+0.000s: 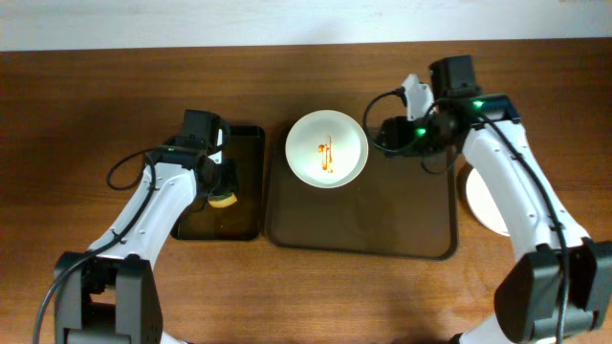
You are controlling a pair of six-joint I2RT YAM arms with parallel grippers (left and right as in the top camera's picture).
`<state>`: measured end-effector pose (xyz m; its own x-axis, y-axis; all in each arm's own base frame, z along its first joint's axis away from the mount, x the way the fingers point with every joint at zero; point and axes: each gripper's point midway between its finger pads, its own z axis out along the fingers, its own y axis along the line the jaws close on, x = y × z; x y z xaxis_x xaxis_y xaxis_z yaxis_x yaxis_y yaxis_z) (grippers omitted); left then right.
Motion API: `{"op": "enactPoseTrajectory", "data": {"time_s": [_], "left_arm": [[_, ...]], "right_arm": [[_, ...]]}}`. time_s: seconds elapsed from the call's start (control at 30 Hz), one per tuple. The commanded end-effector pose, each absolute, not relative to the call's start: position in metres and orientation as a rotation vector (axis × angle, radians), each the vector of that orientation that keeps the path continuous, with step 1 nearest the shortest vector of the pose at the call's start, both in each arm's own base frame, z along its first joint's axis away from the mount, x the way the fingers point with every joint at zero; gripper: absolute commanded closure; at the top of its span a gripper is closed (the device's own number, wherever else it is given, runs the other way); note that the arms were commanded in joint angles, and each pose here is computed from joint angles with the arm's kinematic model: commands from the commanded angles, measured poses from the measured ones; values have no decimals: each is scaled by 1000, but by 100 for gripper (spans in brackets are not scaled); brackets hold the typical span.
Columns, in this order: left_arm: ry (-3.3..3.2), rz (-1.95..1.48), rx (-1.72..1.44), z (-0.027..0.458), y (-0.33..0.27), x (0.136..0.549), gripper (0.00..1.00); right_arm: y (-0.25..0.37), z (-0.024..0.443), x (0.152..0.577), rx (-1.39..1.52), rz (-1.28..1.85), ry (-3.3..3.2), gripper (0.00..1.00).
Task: Clean dirty plates on tray and stack at the side
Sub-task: 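Move the right gripper to the remaining plate's rim, then grip the remaining plate's rim with the right gripper and tilt it, then grasp the sponge with the left gripper and lift it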
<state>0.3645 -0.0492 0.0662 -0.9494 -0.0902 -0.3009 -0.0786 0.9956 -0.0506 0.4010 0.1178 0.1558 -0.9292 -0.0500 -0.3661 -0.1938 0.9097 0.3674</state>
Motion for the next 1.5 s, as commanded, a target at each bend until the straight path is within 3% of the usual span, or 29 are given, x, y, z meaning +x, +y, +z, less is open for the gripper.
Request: {"op": "enactPoseTrajectory", "data": {"time_s": [0.0, 0.23, 0.4, 0.6, 0.73, 0.93, 1.13, 1.37, 1.47], "left_arm": [[2837, -45, -103, 64, -48, 363, 100], [2837, -44, -103, 64, -48, 363, 100], [2834, -45, -103, 65, -48, 364, 100], [2834, -45, -103, 65, -48, 364, 100], [2834, -45, -103, 65, -48, 364, 100], [2817, -48, -97, 66, -48, 368, 100], [2716, -66, 204, 68, -59, 393, 100], [2896, -140, 243, -7, -68, 380, 100], [2969, 38, 213, -27, -46, 371, 100]], "right_arm": [[133, 122, 412, -171, 566, 2766, 41], [136, 59, 453, -59, 520, 2769, 47], [136, 28, 451, 7, 523, 2833, 55], [141, 14, 446, 5, 537, 2867, 74], [146, 11, 433, -6, 534, 2918, 96], [136, 26, 392, 30, 500, 3066, 96], [114, 27, 349, 71, 333, 3251, 96], [113, 27, 347, 67, 325, 3258, 96], [113, 27, 347, 67, 325, 3258, 96]]}}
